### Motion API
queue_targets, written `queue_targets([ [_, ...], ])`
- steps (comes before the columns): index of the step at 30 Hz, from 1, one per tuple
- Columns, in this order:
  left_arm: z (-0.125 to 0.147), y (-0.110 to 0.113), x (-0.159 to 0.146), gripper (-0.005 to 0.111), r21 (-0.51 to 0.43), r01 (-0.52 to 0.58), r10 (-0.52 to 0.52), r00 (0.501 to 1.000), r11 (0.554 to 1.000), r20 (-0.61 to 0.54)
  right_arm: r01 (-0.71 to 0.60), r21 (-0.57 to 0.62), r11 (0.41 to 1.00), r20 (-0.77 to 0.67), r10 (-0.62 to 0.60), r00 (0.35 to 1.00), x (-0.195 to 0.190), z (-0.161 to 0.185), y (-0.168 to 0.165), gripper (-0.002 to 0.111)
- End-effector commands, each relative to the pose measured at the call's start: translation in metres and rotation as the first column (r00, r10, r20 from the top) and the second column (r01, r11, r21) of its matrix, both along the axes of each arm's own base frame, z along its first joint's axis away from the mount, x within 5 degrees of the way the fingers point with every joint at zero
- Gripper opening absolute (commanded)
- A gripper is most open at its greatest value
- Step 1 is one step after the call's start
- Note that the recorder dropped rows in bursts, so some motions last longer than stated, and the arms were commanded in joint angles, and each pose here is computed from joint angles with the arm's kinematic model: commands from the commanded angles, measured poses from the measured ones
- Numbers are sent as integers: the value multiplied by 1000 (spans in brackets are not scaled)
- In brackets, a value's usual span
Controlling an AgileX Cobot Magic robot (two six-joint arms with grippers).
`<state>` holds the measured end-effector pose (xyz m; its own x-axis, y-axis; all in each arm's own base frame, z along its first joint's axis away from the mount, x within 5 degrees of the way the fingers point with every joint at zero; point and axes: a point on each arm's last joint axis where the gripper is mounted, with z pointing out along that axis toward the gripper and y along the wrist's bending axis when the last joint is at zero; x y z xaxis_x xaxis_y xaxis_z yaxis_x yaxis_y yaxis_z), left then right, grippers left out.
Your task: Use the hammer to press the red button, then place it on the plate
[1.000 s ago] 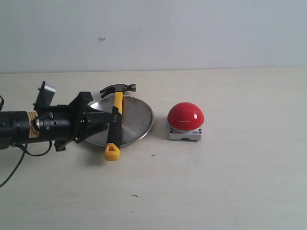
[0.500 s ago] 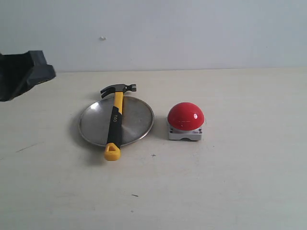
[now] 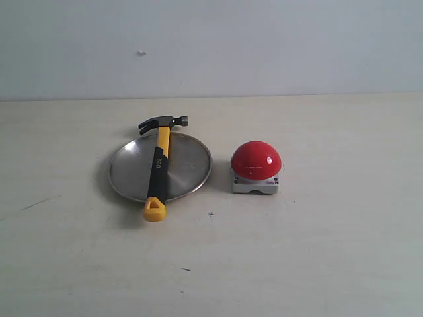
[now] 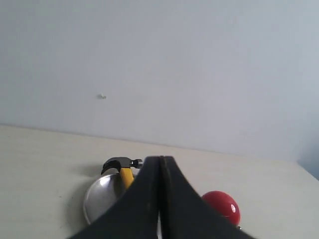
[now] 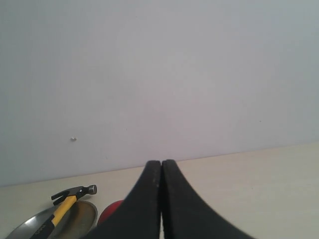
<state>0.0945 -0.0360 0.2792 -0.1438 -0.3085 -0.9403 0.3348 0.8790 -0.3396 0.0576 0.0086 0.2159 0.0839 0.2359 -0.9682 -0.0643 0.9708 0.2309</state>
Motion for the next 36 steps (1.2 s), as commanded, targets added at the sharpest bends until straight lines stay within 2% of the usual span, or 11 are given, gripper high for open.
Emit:
queue_targets([
  [1, -7, -1, -15, 0, -35, 56, -54, 997, 998, 53, -8, -4, 1000, 1, 8, 1000, 0, -1, 1, 0],
  [4, -5, -5, -18, 0, -43, 109, -105, 991, 993, 85, -8, -4, 1000, 1, 8, 1000, 0, -1, 1, 0],
  [8, -5, -5, -18, 0, -41, 111, -107, 991, 993, 86, -10, -4, 1000, 1, 10, 1000, 0, -1, 1, 0],
  [13, -9, -10, -14, 0, -27, 152, -151, 987, 988, 48, -10, -4, 1000, 1, 10, 1000, 0, -1, 1, 0],
  [17, -9, -10, -14, 0, 124, 141, -154, 983, 982, 101, -10, -4, 1000, 1, 10, 1000, 0, -1, 1, 0],
  [22, -9, -10, -14, 0, 141, 141, -157, 982, 980, 108, -10, -4, 1000, 1, 10, 1000, 0, -1, 1, 0],
  [25, -12, -7, -14, 0, 144, 110, -126, 986, 984, 108, -10, -4, 1000, 1, 10, 1000, 0, -1, 1, 0],
  [27, -19, -2, -12, 0, 113, 53, -62, 995, 992, 73, -10, -4, 1000, 1, 10, 1000, 0, -1, 1, 0],
  [30, -34, 4, -12, 0, 171, -6, -5, 998, 985, 64, -10, -4, 1000, 1, 10, 1000, 0, -1, 1, 0],
  [33, -46, 6, -15, 0, 244, -27, 3, 995, 969, 99, -10, -4, 1000, 1, 10, 1000, 0, -1, 1, 0],
  [36, -59, 10, -18, 0, 277, -52, 25, 995, 959, 100, -10, -4, 1000, 1, 10, 1000, 0, -1, 1, 0],
])
